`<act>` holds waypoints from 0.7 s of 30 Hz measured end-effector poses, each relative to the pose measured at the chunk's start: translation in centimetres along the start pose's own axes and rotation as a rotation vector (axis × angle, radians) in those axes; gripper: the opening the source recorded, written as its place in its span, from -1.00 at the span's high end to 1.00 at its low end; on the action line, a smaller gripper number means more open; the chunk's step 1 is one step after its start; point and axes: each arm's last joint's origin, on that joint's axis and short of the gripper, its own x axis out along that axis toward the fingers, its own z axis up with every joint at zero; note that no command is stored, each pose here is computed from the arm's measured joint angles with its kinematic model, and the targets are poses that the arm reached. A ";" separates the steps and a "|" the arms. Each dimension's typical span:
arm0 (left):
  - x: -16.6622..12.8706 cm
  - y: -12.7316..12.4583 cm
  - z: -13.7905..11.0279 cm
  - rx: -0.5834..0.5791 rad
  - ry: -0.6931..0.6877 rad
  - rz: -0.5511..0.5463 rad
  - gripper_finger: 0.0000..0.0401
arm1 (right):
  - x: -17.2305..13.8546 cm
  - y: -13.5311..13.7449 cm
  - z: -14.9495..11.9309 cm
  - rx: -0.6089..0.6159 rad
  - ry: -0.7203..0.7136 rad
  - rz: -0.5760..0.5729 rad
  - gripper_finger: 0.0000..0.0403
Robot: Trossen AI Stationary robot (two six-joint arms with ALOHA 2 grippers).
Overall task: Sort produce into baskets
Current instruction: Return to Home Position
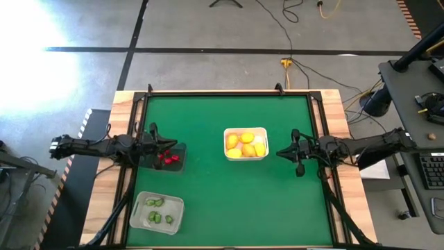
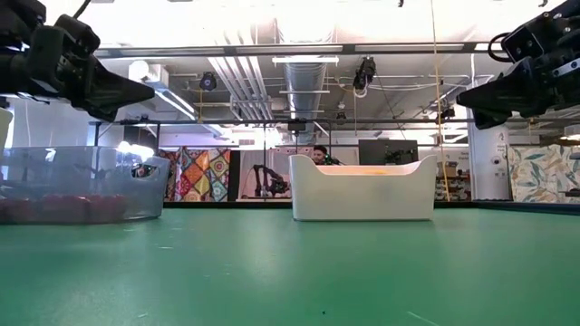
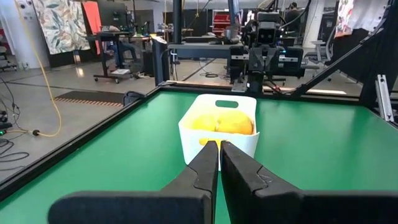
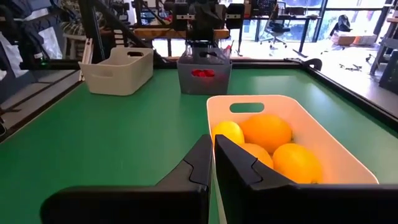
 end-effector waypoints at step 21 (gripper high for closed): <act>0.2 -0.1 -0.3 0.011 0.034 0.002 0.99 | 0.0 0.0 0.0 0.000 0.001 0.000 0.94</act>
